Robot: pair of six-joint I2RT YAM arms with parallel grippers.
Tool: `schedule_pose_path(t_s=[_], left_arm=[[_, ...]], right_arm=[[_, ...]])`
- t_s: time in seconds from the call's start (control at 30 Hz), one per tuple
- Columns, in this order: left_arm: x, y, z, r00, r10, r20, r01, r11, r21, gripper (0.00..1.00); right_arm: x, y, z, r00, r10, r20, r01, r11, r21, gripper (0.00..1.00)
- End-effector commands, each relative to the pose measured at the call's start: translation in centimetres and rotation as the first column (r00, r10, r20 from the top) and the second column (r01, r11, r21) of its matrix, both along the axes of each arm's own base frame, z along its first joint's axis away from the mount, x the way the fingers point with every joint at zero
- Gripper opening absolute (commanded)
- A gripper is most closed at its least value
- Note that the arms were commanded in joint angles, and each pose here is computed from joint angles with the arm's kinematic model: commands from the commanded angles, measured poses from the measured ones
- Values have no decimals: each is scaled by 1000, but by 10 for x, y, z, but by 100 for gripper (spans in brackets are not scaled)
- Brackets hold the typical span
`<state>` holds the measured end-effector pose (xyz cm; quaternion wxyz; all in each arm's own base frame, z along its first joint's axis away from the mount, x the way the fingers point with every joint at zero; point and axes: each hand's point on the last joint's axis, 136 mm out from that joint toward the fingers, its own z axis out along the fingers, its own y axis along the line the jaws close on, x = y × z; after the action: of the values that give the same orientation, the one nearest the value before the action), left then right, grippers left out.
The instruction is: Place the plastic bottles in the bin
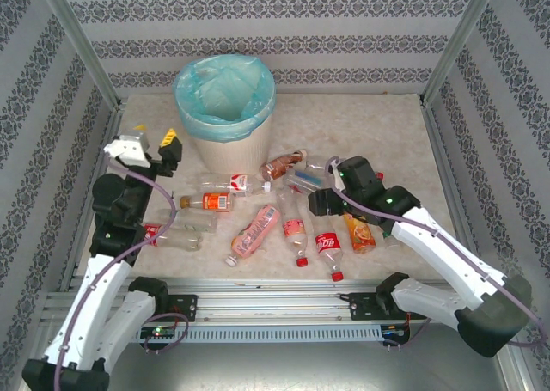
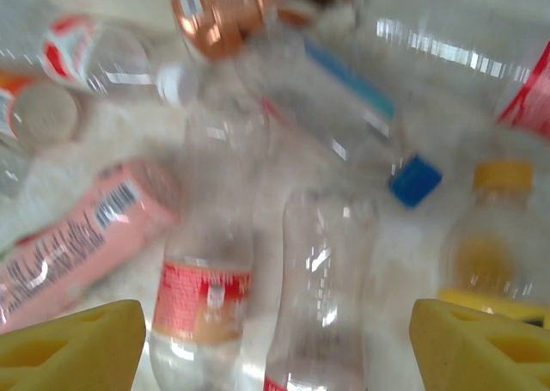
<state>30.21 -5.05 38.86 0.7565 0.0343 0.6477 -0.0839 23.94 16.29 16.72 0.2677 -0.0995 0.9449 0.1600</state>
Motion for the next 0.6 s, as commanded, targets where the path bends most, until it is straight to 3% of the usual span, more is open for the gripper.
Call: schedule_pose_path(t_s=[0.0, 0.13, 0.4, 0.57], left_arm=[[3, -35, -13, 988, -112, -111, 124, 986, 109, 71], [7, -58, -15, 972, -174, -155, 198, 968, 155, 76], [16, -87, -29, 927, -309, -212, 342, 929, 139, 81], [20, -93, -31, 919, -334, -207, 364, 923, 123, 84]], right_arm=[[-21, -8, -27, 987, -62, -147, 53, 996, -65, 81], [-27, -10, -52, 974, -81, -211, 55, 990, -126, 81], [-20, -7, -83, 963, -106, -248, 67, 985, -162, 80], [-17, -1, -97, 957, -104, -271, 62, 985, -159, 79]])
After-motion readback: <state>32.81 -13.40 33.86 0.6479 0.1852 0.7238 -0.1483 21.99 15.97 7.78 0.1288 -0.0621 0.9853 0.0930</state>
